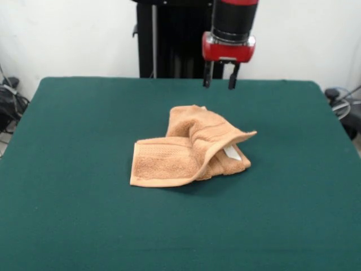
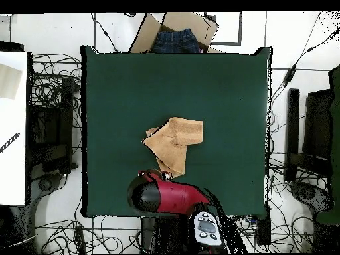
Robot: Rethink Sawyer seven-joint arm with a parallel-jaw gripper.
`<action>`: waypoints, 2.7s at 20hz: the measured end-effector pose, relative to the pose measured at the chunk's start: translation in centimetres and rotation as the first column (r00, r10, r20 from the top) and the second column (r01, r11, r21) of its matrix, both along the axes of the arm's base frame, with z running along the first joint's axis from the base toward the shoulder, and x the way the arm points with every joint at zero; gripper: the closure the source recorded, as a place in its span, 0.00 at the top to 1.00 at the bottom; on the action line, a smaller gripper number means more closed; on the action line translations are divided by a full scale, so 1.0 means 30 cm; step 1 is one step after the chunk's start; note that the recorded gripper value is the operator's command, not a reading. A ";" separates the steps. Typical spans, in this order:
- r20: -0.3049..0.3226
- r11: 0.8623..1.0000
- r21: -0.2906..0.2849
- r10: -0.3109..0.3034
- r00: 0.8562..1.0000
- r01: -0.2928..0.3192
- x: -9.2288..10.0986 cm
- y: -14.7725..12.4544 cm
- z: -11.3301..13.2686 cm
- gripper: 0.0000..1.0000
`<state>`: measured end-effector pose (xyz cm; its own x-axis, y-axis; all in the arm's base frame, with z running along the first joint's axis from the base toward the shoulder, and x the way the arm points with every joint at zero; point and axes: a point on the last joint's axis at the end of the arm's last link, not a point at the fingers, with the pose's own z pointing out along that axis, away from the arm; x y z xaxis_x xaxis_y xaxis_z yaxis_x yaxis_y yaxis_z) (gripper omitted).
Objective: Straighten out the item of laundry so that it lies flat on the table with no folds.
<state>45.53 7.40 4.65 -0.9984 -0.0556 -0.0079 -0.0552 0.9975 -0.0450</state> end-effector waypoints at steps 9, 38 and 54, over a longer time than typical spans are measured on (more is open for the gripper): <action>0.024 1.000 -0.005 0.022 0.999 -0.022 0.068 0.019 -0.032 1.00; 0.067 0.999 -0.009 0.047 0.997 -0.047 0.124 0.035 -0.264 1.00; 0.121 0.996 -0.016 0.085 0.989 -0.084 0.141 0.091 -0.253 1.00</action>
